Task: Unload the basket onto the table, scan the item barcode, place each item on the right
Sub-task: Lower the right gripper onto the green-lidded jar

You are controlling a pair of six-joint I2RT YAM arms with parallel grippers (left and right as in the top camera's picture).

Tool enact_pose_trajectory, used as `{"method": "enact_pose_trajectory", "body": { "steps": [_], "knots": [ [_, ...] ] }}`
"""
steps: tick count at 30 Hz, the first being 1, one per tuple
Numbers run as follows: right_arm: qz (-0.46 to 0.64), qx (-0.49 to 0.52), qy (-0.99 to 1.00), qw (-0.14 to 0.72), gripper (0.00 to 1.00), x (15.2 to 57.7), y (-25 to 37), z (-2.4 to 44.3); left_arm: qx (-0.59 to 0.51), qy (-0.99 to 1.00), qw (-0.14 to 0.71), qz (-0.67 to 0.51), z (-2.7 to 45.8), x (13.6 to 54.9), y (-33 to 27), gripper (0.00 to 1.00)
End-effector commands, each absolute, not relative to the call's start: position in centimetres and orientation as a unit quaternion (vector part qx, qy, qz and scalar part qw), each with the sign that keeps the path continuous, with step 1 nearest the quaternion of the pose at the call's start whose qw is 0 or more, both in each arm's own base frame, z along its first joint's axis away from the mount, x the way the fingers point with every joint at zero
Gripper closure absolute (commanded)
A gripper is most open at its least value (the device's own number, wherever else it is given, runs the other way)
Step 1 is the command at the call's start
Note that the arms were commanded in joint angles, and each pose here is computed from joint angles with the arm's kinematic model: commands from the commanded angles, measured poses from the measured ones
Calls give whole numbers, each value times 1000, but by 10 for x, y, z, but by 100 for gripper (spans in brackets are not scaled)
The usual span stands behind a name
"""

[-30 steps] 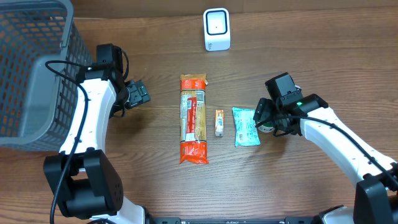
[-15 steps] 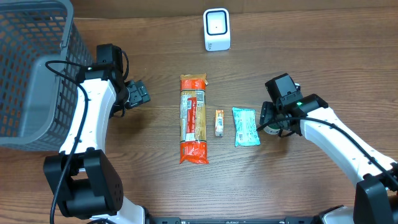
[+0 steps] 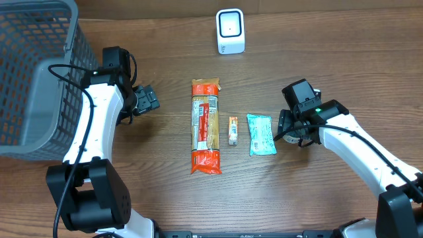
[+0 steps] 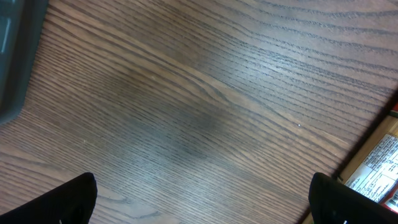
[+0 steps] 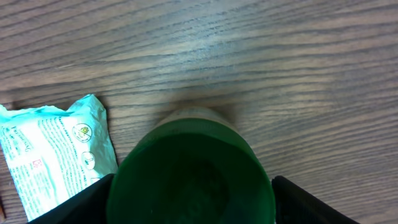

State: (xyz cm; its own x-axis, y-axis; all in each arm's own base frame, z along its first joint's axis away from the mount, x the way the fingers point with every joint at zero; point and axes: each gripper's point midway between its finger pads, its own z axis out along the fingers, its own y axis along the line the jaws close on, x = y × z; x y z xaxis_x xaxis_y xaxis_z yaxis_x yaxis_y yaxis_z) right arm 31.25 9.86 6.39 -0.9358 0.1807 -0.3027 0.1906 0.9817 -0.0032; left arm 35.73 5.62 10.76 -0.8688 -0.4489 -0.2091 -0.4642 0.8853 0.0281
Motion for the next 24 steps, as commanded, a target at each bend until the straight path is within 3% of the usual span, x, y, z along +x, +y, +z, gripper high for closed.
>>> {"method": "enact_pose_trajectory", "body": {
  "steps": [1,7,11,15,20,24],
  "knots": [
    [-20,108,983,148,24,308,96,62,-233,966,104,43,111,359,59,0],
    [1,106,986,132,37,302,104,58,-233,966,105,43,111,359,59,0],
    [-7,103,985,140,37,305,101,59,-233,966,104,43,111,359,59,0],
    [-19,34,987,154,39,311,101,61,-233,966,105,43,111,359,59,0],
    [-30,-67,984,165,33,318,103,63,-233,966,105,43,111,359,59,0],
    [-26,-83,978,188,29,328,108,67,-233,966,105,43,111,359,59,0]
  ]
}}
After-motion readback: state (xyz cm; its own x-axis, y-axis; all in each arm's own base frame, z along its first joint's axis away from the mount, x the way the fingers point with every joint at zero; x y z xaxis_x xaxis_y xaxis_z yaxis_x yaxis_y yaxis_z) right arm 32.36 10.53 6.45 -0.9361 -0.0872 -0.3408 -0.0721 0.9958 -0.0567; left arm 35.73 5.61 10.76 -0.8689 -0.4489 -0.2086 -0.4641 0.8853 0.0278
